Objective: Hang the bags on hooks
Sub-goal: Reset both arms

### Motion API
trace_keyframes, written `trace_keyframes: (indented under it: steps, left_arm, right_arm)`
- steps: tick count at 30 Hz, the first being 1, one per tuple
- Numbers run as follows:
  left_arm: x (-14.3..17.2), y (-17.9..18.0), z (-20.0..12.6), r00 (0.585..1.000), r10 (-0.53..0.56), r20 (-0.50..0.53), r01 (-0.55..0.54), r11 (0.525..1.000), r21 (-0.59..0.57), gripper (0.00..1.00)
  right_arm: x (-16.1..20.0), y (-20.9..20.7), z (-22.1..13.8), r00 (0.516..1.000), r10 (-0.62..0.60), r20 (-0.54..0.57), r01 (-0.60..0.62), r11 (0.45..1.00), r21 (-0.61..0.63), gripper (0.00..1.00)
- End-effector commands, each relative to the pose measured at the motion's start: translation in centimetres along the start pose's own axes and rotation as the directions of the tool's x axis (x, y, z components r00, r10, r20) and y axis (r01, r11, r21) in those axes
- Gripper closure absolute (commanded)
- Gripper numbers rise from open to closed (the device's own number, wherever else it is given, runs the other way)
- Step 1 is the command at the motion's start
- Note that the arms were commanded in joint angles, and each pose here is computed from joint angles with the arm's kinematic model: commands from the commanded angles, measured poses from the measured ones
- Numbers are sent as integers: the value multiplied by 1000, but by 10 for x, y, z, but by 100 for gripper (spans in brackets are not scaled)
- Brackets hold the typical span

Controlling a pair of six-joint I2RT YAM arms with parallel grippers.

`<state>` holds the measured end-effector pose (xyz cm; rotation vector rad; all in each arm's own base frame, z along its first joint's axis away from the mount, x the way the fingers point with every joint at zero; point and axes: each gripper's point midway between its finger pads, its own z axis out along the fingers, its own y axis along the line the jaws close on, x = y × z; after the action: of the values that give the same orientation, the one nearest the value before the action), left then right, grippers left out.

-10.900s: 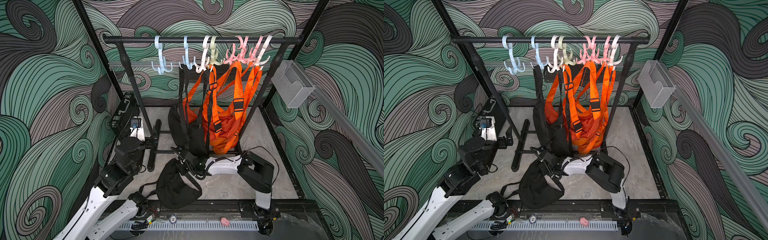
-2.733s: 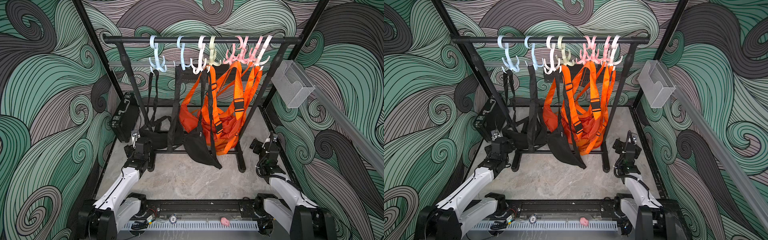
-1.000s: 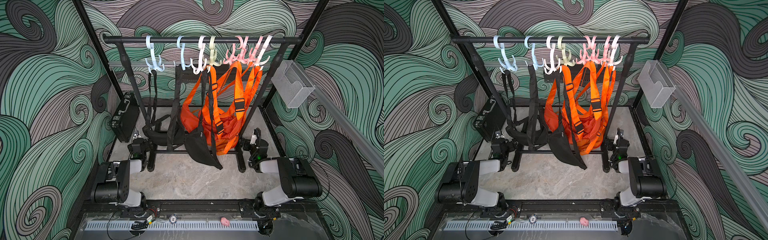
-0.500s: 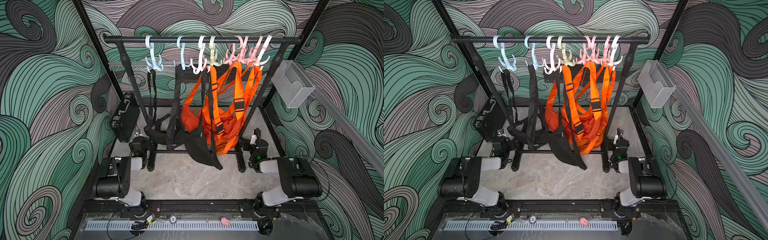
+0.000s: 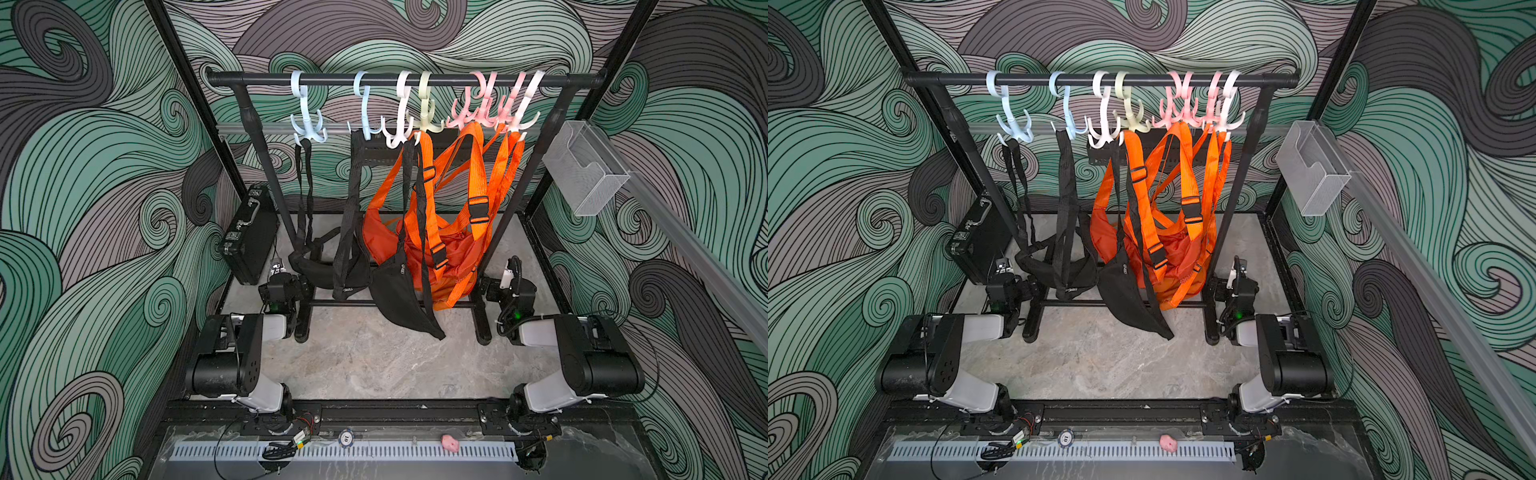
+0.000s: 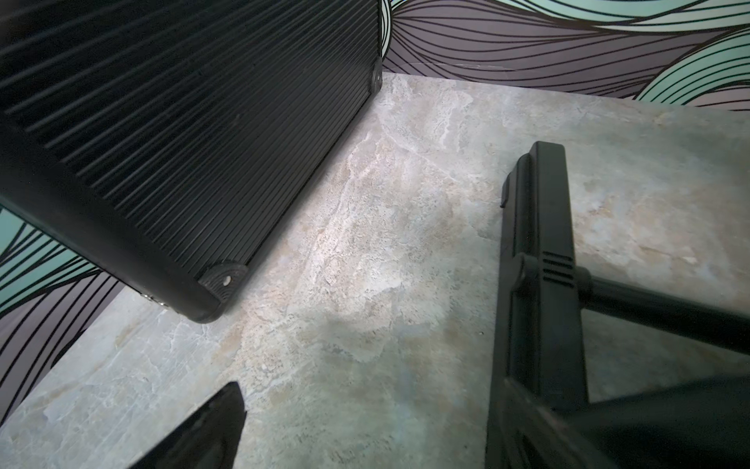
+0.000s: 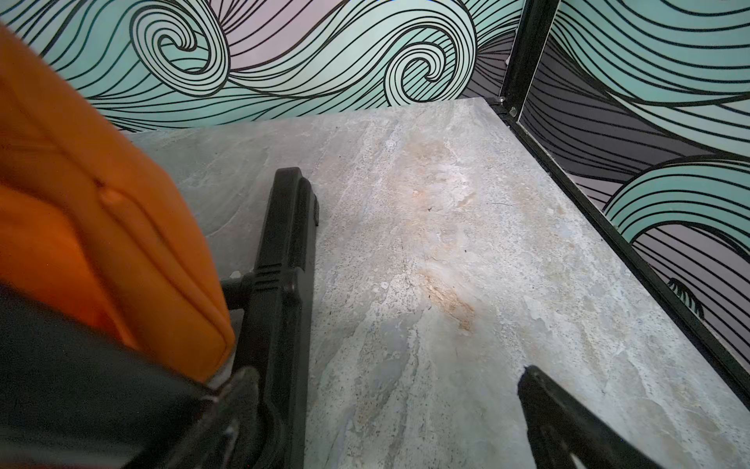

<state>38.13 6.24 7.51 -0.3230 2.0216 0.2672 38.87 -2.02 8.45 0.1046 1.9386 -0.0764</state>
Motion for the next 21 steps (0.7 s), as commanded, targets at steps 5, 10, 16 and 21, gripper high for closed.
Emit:
trace_keyframes:
  steps: [5,10,16,21]
  left_arm:
    - [-16,-5,1,999,-1,40,1,1000,8,2]
    - [-16,-5,1,999,-1,40,1,1000,7,2]
    - [-16,-6,1,999,-1,39,1,1000,8,2]
    - [-16,-5,1,999,-1,40,1,1000,6,1]
  right_arm:
    - [-10,7,2,999,-35,15,35,999,-13,1]
    - [-10,8,2,999,-40,14,40,999,-12,1]
    - [-10,8,2,999,-40,15,40,999,-12,1]
    - [-10,8,2,999,-40,13,40,999,-10,1]
